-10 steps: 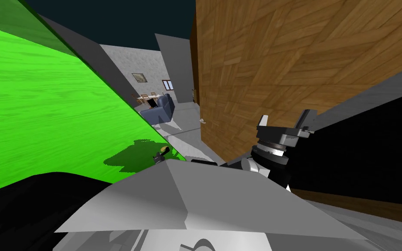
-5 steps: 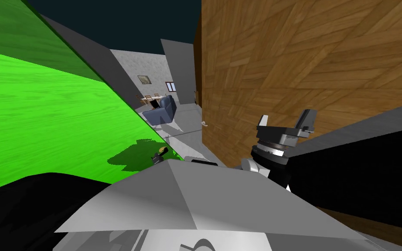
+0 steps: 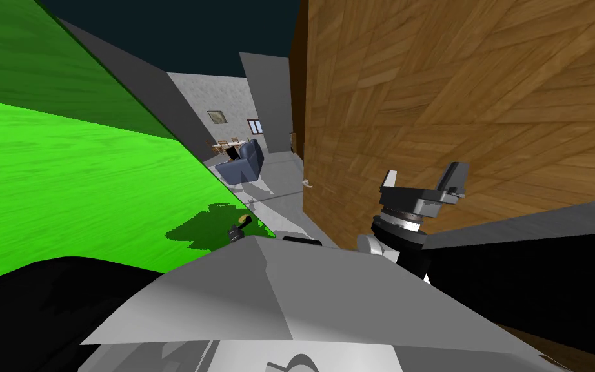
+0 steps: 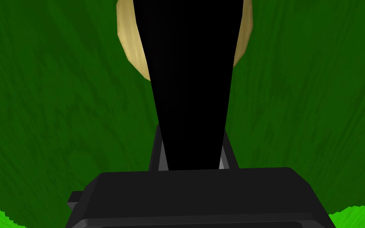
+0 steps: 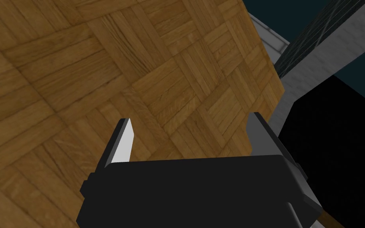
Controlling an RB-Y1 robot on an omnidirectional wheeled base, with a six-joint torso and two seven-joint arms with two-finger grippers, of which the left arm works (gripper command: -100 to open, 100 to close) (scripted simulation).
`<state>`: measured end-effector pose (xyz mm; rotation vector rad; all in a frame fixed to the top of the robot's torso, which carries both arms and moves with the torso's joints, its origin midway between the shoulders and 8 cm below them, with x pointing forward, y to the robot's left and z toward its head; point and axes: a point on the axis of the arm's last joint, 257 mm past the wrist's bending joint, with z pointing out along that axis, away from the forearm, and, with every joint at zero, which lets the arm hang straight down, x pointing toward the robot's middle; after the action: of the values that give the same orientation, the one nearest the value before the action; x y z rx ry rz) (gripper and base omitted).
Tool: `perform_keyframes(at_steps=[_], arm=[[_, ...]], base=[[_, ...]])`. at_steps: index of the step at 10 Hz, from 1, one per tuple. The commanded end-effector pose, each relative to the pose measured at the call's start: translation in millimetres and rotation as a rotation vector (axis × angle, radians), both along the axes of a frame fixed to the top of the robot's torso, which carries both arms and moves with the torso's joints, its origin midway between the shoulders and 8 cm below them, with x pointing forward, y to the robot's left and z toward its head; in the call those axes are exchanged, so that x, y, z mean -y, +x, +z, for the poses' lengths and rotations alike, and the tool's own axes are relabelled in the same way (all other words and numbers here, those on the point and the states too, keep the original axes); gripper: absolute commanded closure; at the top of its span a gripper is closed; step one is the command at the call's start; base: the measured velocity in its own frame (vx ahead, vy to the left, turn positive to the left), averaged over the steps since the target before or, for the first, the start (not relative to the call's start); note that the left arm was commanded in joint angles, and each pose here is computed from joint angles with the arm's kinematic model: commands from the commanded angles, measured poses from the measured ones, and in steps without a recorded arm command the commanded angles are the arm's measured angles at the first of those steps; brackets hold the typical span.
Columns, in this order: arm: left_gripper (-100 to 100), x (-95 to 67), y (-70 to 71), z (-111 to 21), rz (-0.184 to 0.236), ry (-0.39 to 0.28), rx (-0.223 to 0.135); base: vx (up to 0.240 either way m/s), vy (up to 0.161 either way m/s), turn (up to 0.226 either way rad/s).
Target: Push the door open
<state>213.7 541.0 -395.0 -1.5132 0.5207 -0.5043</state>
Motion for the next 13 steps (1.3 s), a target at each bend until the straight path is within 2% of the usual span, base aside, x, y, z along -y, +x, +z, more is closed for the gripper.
perform_keyframes(at_steps=[1,3,5,7,9,10,13], arm=[[100,-16.4,-2.8,11.2,0.015,0.037,-0.002],[100,-17.0,-0.4,12.2,0.013,0.041,-0.002],[100,-17.0,-0.4,12.2,0.013,0.041,-0.002],[100,-18.3,7.2,15.0,0.006,0.050,-0.002],[100,-18.7,18.6,18.1,-0.003,0.061,-0.002],[-100,-8.2,33.4,11.6,-0.010,0.048,0.000],[-100,-6.0,50.0,13.3,0.000,0.057,0.008]], base=[[0.077,0.164,0.157],[0.073,0.117,0.097],[0.005,0.025,0.011],[0.058,0.063,0.169],[0.137,0.126,0.325],[0.007,0.038,0.015],[-0.119,-0.071,-0.040]])
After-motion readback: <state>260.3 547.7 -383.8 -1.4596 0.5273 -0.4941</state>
